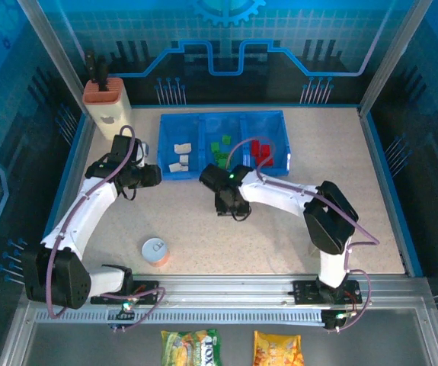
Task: Sort the legos into containers by color
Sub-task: Pick up the lego from the bottom-center of the table, then place the lego in the container.
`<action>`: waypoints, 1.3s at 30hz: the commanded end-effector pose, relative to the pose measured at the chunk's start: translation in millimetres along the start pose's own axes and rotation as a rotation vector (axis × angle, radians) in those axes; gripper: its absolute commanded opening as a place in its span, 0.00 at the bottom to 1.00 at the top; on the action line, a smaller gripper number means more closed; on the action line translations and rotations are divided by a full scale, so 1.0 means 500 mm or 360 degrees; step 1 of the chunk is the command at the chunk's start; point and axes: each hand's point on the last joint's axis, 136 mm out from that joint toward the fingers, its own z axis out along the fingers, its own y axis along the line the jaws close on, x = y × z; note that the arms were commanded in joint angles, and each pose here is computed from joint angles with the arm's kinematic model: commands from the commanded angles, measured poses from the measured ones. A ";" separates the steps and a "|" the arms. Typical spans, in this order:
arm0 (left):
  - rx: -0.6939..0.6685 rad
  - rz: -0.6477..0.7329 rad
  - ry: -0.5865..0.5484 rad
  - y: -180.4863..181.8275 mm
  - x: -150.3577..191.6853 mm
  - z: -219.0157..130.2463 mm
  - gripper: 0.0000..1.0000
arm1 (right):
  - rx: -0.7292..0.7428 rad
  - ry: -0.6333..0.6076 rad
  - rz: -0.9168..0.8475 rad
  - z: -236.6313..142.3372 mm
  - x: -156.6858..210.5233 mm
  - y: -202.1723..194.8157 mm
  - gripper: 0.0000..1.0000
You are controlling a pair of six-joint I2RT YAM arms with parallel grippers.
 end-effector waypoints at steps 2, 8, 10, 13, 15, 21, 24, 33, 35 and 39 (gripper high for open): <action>0.0024 -0.0001 -0.0025 0.000 -0.002 -0.012 0.49 | 0.0039 -0.0059 -0.0060 -0.015 -0.070 -0.016 0.36; 0.0023 -0.0002 -0.0028 0.000 -0.002 -0.012 0.49 | -0.0005 -0.0161 -0.0059 -0.033 -0.169 -0.007 0.35; 0.0020 -0.0002 -0.0030 0.001 -0.003 -0.012 0.48 | -0.0024 -0.0208 -0.0059 -0.040 -0.207 0.000 0.35; 0.0018 -0.0002 -0.0026 0.001 -0.001 -0.012 0.49 | -0.0029 -0.0262 -0.0061 -0.041 -0.256 0.008 0.35; 0.0020 -0.0002 -0.0028 0.001 -0.002 -0.013 0.48 | -0.0034 -0.0299 -0.0067 -0.039 -0.288 0.017 0.35; 0.0011 0.0002 -0.0029 0.003 -0.002 -0.012 0.48 | -0.0013 -0.0397 -0.0089 -0.014 -0.375 0.033 0.35; 0.0009 0.0002 -0.0035 0.003 -0.004 -0.013 0.49 | -0.0007 -0.0447 -0.0094 0.002 -0.414 0.037 0.35; -0.0007 0.0004 -0.0027 0.007 -0.002 -0.008 0.48 | -0.0005 -0.0501 -0.0059 0.086 -0.500 0.035 0.36; -0.0012 0.0003 -0.0030 0.008 -0.003 -0.008 0.48 | -0.0003 -0.0504 -0.0054 0.100 -0.511 0.032 0.36; -0.0015 0.0003 -0.0023 0.009 -0.002 -0.005 0.48 | -0.0008 -0.0504 -0.0033 0.123 -0.525 0.023 0.36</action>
